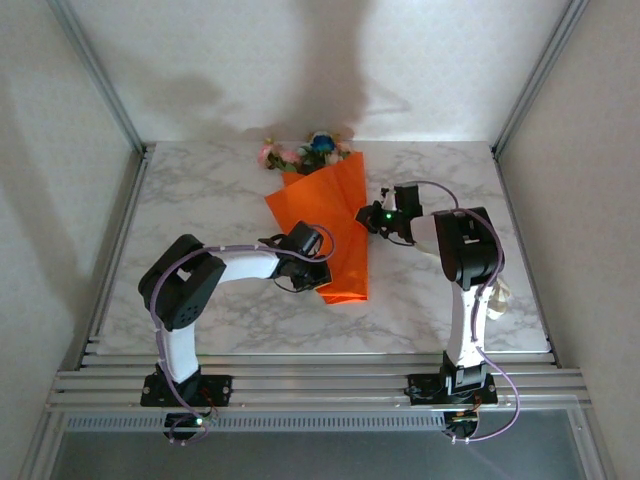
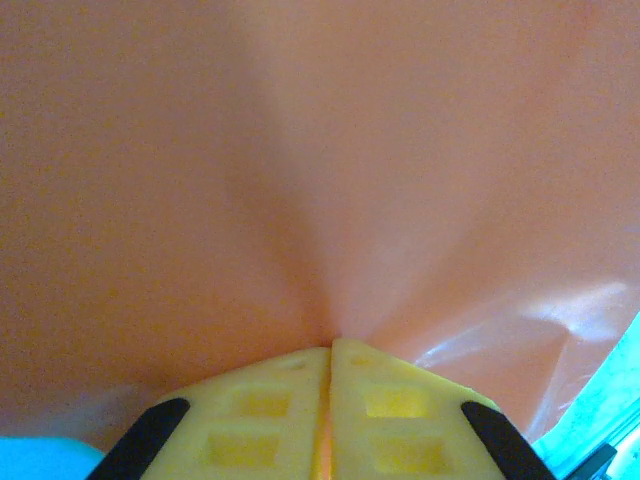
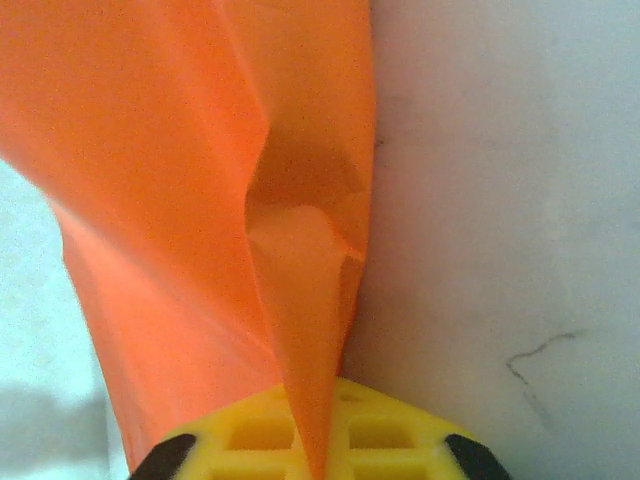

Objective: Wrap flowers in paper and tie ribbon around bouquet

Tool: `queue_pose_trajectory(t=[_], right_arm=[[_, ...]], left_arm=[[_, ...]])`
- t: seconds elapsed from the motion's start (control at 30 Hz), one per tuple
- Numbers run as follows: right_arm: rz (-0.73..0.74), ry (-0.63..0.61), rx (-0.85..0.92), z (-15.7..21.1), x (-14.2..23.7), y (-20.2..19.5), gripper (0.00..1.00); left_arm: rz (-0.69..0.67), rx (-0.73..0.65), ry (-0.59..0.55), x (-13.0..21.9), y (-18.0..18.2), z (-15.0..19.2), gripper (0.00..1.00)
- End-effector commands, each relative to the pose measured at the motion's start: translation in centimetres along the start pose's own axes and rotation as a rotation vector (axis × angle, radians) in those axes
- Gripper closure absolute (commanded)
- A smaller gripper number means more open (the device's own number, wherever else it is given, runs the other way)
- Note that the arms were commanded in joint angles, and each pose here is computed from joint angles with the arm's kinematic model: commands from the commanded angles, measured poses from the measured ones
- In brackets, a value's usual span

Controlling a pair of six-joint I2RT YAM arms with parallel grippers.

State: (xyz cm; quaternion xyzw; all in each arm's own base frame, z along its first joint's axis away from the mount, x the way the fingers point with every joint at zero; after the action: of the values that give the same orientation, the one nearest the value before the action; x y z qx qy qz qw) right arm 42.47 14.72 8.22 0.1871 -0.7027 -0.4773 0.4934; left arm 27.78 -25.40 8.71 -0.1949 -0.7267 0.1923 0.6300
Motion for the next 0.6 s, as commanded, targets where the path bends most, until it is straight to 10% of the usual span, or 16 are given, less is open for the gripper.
queue_pose_trajectory(t=[0.0,0.17,0.27,0.37,0.4,0.47,0.57], right_arm=[[-0.043,-0.109,0.000,-2.9,-0.2,0.7,0.62],[-0.058,-0.111,-0.026,-4.9,-1.9,1.2,0.51],[-0.057,-0.122,-0.047,-6.0,-2.7,1.1,0.94],[-0.059,-0.158,-0.056,-6.8,-2.8,1.1,1.00],[-0.066,-0.169,-0.058,-7.1,-2.8,1.2,0.98],[-0.088,-0.184,-0.068,-7.6,-2.9,1.4,0.64],[-0.103,-0.200,-0.089,-8.6,-3.5,1.6,0.53]], left_arm=[[-0.457,0.109,0.181,-2.6,8.8,4.3,0.91],[-0.455,0.110,0.187,-2.6,8.8,4.3,0.91],[-0.453,0.113,0.188,-2.5,8.8,4.2,0.91],[-0.453,0.118,0.189,-2.4,8.8,4.2,0.91],[-0.452,0.116,0.187,-2.4,8.8,4.2,0.91],[-0.452,0.118,0.189,-2.3,8.9,4.2,0.92],[-0.450,0.115,0.188,-2.2,8.8,4.2,0.92]])
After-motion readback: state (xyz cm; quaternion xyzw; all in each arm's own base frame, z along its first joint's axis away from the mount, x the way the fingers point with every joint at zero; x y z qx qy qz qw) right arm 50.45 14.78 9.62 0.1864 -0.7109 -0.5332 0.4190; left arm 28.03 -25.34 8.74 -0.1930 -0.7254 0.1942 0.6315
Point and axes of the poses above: each hand's point on the last joint's axis, 136 mm out from that joint toward the fingers, its own x axis back along the fingers, its own y axis along the line the jaws close on, z = x × y, the point moved 10 cm from there along x, back along the fingers, and after that the axes turned 12 degrees about -x, right-handed, at the moved point
